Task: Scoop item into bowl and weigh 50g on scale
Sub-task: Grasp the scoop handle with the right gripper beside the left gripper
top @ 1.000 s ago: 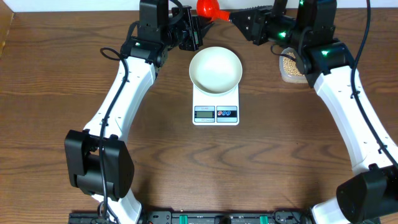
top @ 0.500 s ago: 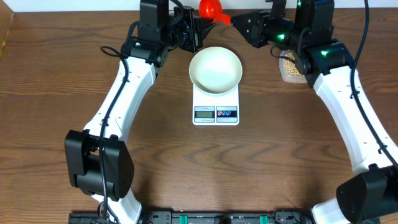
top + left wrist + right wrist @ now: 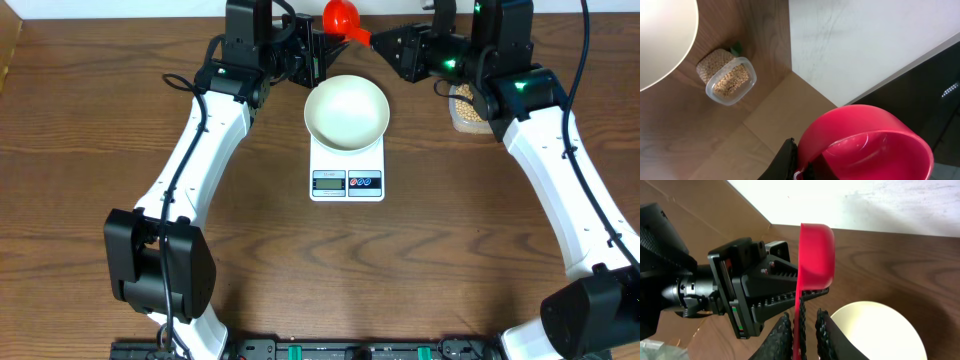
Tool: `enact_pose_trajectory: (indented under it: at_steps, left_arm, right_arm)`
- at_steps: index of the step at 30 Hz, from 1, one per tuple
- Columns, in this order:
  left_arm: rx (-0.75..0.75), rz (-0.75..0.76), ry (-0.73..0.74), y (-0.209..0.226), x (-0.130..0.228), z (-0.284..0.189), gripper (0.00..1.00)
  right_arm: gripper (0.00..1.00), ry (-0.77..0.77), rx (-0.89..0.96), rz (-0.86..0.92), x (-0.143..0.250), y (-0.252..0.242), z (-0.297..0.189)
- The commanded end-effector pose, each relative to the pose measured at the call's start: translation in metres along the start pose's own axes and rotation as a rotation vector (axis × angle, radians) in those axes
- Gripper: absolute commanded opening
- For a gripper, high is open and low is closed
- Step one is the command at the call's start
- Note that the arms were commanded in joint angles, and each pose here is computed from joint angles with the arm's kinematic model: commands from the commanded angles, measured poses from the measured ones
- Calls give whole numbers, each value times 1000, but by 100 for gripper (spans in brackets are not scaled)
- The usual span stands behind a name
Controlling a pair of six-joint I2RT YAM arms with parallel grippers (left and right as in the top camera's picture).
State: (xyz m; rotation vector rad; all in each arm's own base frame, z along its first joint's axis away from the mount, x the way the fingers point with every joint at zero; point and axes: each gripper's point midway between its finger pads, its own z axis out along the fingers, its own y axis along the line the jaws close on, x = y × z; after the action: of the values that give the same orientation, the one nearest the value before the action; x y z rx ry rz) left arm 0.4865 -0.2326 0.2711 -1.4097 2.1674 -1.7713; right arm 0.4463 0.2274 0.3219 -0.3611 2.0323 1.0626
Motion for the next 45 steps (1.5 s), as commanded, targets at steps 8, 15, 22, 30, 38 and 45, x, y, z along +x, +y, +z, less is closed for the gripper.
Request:
enact_pose_trajectory:
  at_steps: [8,15,22,30,38,45]
  left_arm:
    - [23,42,27,-12,14,-9,7]
    - [26,43,22,-13,11,-10,7]
    - [28,47,16,-14,9,-12,7]
    - [27,46,15,-14,8,-12,7]
    - [26,46,17,-13,8,-12,7]
    - [25,46,20,-13,9,-12,7]
  right_arm:
    - [14,10,-50,-41,-1,13,-2]
    - [13,4,-45,-39,-3,8,-6]
    - [12,7,-63,-35,-4,8,-9]
    - [13,17,-60,-26,-1,7,-9]
    - [13,18,-62,-27,-1,8,-8]
    - [11,18,-63,-28,-1,8,-8]
